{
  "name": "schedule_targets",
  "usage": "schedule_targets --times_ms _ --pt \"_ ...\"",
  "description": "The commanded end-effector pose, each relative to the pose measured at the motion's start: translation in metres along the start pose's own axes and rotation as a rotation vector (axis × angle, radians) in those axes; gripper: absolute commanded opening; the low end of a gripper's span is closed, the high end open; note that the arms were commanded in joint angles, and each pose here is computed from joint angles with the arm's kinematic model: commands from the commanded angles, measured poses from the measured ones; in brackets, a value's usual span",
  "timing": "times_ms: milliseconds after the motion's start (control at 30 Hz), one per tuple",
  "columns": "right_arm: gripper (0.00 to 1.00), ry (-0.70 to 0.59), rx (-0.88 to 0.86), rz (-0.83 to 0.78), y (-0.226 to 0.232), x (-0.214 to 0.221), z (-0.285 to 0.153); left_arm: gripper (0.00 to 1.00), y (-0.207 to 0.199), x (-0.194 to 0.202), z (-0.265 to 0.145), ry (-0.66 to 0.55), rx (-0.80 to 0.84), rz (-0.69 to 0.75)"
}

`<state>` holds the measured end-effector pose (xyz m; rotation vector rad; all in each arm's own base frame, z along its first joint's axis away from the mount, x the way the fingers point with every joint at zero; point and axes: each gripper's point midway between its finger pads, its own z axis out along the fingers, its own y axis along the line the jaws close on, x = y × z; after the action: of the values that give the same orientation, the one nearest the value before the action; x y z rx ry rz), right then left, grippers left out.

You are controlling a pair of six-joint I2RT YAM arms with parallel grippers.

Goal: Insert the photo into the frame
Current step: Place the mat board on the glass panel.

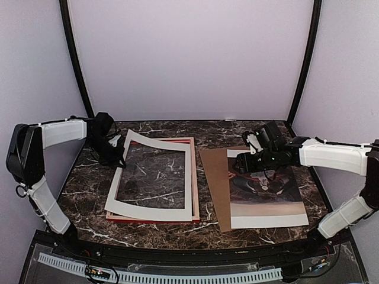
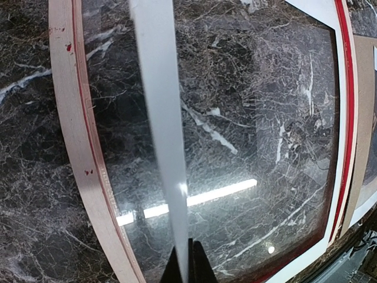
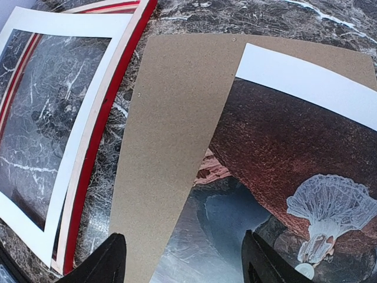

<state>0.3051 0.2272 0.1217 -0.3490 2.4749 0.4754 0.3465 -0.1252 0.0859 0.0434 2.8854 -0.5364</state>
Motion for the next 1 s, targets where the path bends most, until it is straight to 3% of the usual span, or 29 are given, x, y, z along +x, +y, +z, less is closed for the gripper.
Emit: schedule_targets --times_ms 0,433,967 --pt "0.68 -0.025 0.005 -0.009 0.001 -0.006 0.004 0.0 0.002 -0.014 -0.003 -0.041 -0.011 0.0" --pt "0.68 0.006 0.016 0.0 -0.003 0.004 0.014 0.0 0.003 -0.025 -0.003 -0.105 0.026 -0.046" --pt "0.68 0.02 0.022 0.007 -0.004 0.005 0.016 0.0 0.003 -0.011 0.01 -0.074 0.057 -0.069"
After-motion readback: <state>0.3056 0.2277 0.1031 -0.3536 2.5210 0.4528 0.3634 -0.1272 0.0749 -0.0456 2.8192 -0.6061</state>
